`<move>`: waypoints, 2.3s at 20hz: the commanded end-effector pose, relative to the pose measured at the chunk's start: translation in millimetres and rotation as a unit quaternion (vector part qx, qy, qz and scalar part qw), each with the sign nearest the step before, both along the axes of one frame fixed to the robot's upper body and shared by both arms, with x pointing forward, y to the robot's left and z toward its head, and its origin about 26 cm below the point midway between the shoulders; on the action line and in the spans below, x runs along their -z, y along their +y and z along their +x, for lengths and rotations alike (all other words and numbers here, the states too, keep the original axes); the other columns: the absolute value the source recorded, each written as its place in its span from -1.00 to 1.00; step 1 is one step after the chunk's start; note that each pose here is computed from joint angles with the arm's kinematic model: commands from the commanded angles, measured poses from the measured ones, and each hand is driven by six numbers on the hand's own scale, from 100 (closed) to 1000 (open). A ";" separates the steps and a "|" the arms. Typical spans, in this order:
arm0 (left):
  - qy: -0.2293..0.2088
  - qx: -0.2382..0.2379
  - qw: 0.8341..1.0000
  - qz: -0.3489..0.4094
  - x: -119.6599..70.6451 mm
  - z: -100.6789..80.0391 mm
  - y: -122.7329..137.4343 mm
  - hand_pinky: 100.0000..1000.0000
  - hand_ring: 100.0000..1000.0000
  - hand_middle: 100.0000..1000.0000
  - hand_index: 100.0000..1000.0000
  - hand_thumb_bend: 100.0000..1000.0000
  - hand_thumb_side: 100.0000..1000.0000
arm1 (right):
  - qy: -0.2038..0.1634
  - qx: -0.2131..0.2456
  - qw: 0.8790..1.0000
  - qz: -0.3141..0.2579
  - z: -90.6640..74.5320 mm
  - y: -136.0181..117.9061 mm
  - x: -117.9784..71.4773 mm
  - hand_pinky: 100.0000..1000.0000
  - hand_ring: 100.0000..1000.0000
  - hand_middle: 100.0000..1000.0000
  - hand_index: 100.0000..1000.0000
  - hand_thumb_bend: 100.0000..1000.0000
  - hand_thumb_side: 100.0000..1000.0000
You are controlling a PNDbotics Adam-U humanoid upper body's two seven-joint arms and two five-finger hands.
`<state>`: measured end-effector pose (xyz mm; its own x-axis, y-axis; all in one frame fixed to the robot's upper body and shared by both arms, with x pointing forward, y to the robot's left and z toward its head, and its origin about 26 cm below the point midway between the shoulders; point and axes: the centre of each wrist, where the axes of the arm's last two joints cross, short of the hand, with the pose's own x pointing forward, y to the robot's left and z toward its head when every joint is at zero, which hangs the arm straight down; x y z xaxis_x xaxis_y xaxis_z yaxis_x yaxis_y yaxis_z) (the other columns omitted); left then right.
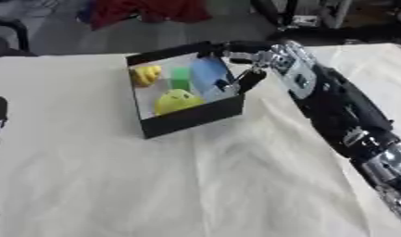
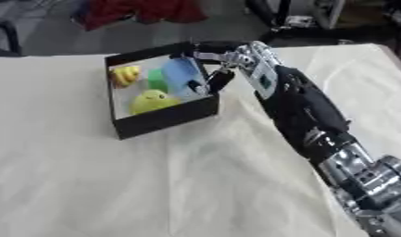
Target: Pick up objects on the table and place them in the box.
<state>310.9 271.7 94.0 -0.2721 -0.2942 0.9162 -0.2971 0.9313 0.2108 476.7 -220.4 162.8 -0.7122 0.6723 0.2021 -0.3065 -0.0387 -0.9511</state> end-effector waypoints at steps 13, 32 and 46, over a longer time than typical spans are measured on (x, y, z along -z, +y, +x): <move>-0.018 -0.004 1.000 0.002 -9.9 1.9 2.3 0.25 0.03 0.08 0.57 0.56 0.30 | -0.027 0.024 0.999 0.005 1.9 -8.1 -17.3 0.98 0.89 0.98 1.00 -1.00 0.82; -0.019 -0.005 1.000 0.002 -10.1 2.1 2.2 0.25 0.02 0.08 0.57 0.57 0.30 | -0.053 0.064 0.996 0.038 2.3 -6.1 -12.5 0.95 0.82 0.90 0.92 -1.00 1.00; -0.019 -0.007 1.000 0.002 -10.2 2.0 2.6 0.25 0.01 0.08 0.57 0.57 0.30 | -0.044 0.027 0.997 -0.050 1.7 -6.9 -12.6 0.97 0.92 1.00 1.00 -1.00 -1.00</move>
